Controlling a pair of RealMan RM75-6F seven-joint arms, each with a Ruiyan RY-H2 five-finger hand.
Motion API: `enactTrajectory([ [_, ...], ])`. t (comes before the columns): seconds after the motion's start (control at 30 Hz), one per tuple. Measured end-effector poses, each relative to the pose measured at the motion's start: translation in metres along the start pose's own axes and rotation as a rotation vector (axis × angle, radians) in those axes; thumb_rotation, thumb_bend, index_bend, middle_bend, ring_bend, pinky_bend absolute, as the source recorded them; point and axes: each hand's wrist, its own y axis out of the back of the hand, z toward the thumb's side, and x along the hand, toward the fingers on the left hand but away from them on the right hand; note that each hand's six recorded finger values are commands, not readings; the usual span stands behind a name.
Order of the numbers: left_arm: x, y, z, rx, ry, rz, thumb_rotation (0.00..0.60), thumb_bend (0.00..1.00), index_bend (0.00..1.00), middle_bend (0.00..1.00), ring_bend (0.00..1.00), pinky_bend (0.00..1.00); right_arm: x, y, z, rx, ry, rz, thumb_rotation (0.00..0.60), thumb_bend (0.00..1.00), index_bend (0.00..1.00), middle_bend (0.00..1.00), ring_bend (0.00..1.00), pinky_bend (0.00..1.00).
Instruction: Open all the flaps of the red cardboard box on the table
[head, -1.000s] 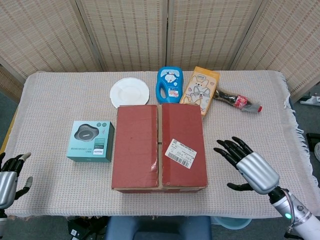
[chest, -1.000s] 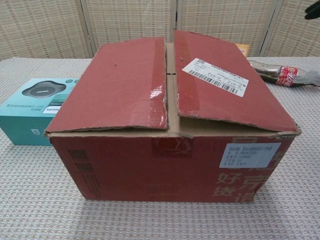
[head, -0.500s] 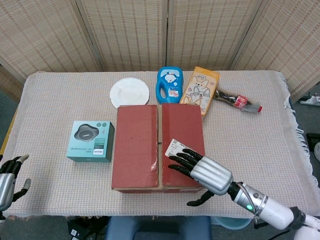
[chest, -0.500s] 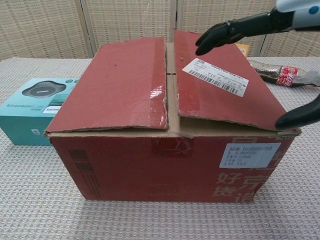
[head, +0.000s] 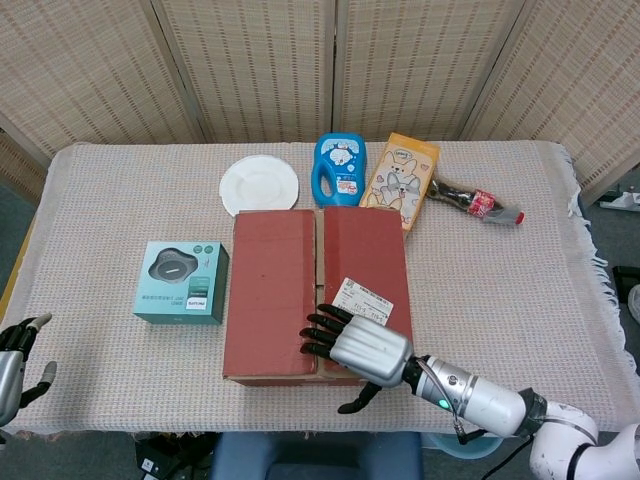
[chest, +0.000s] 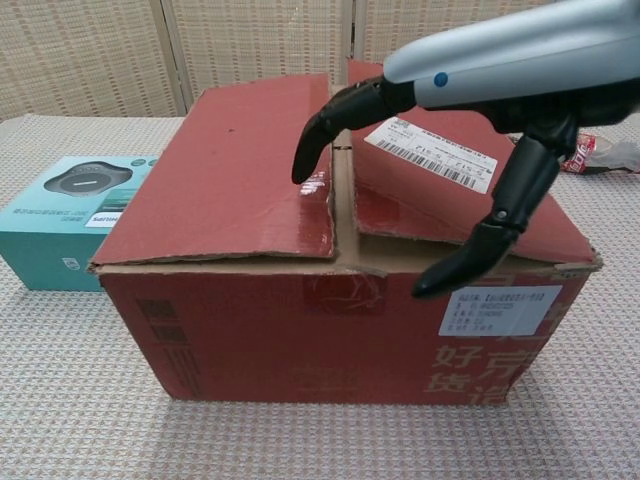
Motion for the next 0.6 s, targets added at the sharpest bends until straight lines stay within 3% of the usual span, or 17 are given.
enactTrajectory([
  [0.37,0.001,-0.002,-0.002,0.0,0.006,-0.005,0.6,0.44,0.2,0.23,0.24,0.0,-0.019,-0.002,0.002,0.124,-0.02,0.013,0.328,0.07,0.39,0.33,0.14,0.0],
  [0.6,0.002,-0.002,-0.002,0.002,0.008,-0.004,0.6,0.44,0.2,0.23,0.24,0.0,-0.018,0.002,0.0,0.144,-0.043,-0.024,0.329,0.07,0.47,0.4,0.21,0.0],
])
